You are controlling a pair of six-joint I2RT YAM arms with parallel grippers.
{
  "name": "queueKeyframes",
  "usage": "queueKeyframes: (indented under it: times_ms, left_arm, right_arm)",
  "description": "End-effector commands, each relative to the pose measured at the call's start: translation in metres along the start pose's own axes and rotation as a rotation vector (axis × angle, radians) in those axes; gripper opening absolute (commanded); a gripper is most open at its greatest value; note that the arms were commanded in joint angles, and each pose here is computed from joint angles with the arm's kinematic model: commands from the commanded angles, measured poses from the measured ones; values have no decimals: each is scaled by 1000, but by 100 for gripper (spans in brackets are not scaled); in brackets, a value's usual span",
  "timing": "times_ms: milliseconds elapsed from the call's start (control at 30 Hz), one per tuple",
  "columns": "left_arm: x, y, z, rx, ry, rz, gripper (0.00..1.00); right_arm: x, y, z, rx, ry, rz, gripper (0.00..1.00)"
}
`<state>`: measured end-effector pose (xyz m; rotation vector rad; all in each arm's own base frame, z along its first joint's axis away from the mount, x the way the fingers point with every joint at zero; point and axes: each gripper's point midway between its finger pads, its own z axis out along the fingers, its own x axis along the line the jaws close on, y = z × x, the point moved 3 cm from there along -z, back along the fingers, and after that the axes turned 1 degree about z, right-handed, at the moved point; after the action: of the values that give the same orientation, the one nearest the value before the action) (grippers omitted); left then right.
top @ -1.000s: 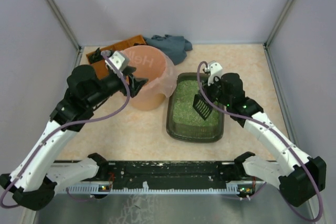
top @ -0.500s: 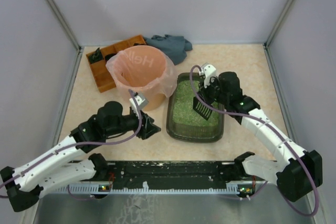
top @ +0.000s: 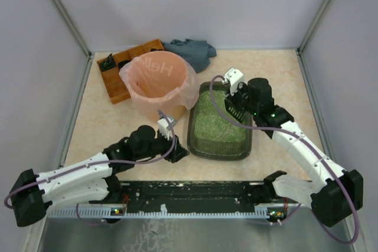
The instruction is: Clean the litter box
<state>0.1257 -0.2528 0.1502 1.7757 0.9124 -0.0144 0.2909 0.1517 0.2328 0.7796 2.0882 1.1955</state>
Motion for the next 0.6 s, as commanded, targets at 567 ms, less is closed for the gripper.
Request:
queueKeyframes:
  times_ms: [567]
  left_arm:
    - [4,-2,28,-22,36,-5,57]
  right_arm:
    - [-18,-8,5,119,-701,107,0]
